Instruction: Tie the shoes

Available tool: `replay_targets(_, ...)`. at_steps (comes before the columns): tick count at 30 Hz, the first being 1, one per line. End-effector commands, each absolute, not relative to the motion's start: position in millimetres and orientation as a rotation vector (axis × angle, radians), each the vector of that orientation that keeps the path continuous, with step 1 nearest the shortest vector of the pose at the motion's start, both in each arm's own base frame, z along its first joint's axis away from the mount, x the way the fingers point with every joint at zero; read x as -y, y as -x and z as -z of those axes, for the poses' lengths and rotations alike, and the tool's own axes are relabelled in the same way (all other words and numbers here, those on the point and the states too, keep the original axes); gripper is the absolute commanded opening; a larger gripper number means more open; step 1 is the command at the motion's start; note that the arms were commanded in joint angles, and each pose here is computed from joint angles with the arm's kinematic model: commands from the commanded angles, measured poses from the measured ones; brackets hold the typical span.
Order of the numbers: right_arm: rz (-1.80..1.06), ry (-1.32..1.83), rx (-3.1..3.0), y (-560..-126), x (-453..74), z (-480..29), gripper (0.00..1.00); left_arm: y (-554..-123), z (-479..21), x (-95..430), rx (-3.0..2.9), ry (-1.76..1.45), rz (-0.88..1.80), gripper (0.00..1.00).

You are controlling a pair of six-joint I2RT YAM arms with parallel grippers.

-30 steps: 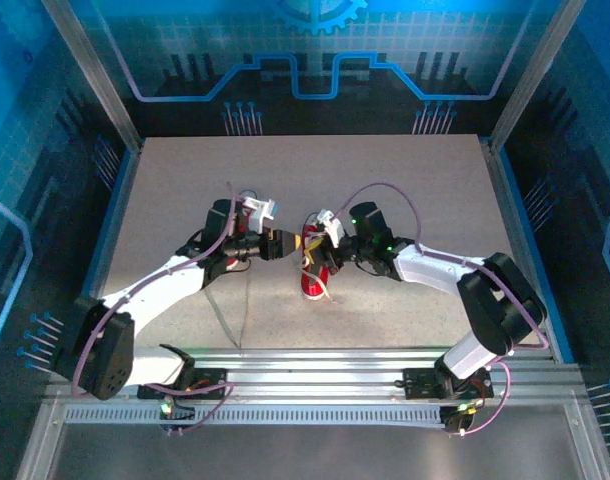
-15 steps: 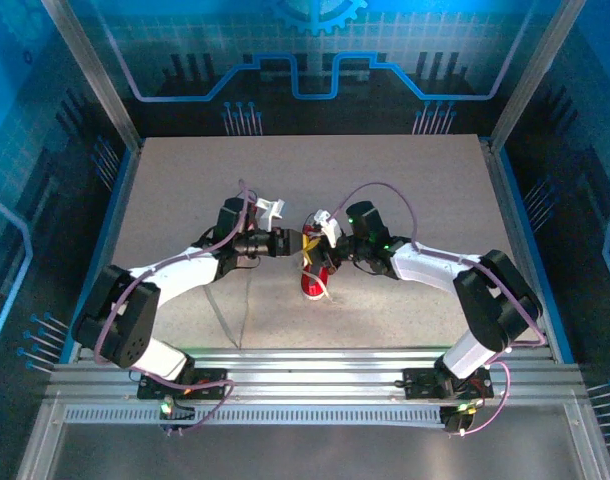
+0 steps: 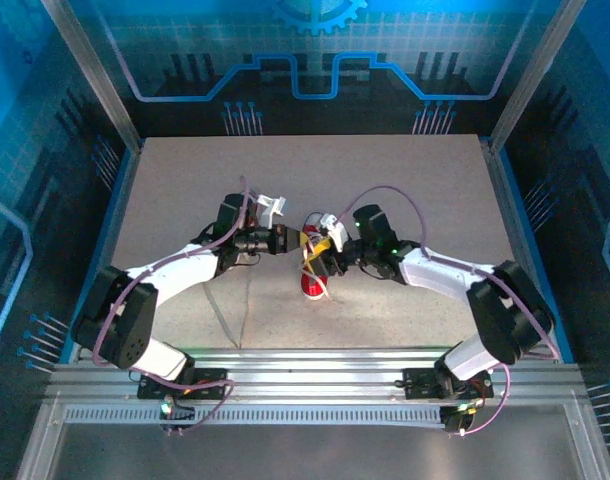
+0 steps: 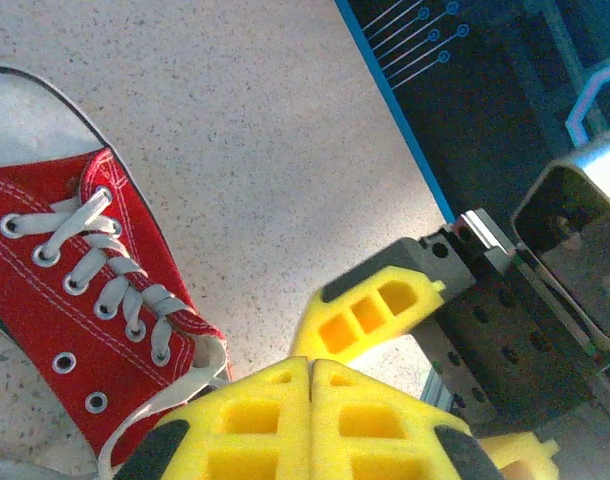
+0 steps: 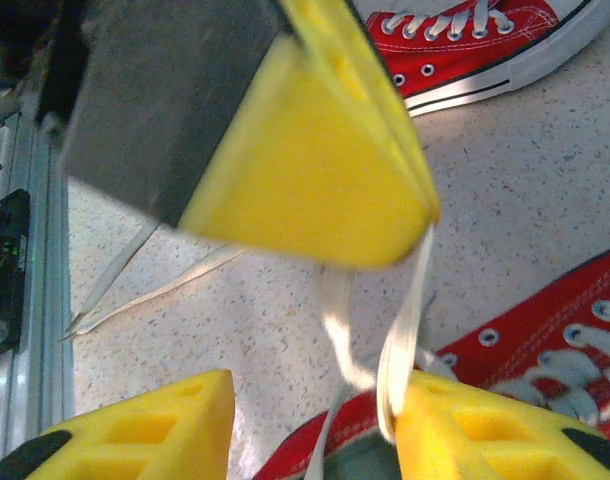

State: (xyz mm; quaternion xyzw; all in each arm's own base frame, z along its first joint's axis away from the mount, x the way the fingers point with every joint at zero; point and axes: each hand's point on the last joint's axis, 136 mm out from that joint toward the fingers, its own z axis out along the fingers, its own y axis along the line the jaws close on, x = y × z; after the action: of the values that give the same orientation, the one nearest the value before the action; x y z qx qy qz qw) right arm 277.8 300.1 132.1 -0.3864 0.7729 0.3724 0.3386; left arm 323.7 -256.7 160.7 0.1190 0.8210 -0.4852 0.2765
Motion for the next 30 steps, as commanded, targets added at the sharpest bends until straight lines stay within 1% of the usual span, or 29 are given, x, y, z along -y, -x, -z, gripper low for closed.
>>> replay_targets(1, -0.950, 0.975, -2.104, -261.3, -279.7, -117.2, 0.45, -328.0, -177.5, 253.5, -2.168, -0.351, 1.274, 0.00)
replay_targets(8, -0.815, 0.952, -2.292, -245.6, -254.5, -75.2, 0.43, -329.8, -179.0, 253.6, -2.175, -0.358, 1.268, 0.00)
replay_targets(13, -0.779, 1.018, -2.361, -240.2, -259.5, -56.4, 0.43, -331.6, -180.8, 254.3, -2.176, -0.356, 1.269, 0.00)
replay_targets(21, -0.776, 1.089, -2.382, -239.8, -271.7, -42.2, 0.44, -331.9, -181.3, 253.9, -2.176, -0.350, 1.268, 0.00)
replay_targets(22, -0.778, 1.092, -2.383, -239.5, -272.4, -40.9, 0.42, -331.7, -180.7, 253.9, -2.179, -0.349, 1.268, 0.00)
replay_targets(23, -0.781, 1.093, -2.384, -239.6, -272.9, -40.3, 0.37, -331.5, -180.8, 253.9, -2.179, -0.351, 1.267, 0.00)
replay_targets(27, -0.785, 1.074, -2.367, -239.6, -272.3, -45.7, 0.04, -331.2, -180.9, 253.1, -2.179, -0.358, 1.256, 0.00)
replay_targets(28, -0.777, 1.064, -2.353, -240.1, -271.2, -50.0, 0.00, -331.0, -180.3, 252.7, -2.183, -0.358, 1.252, 0.00)
replay_targets(30, -0.760, 1.043, -2.321, -241.0, -267.8, -60.0, 0.00, -331.0, -180.4, 252.1, -2.183, -0.363, 1.243, 0.00)
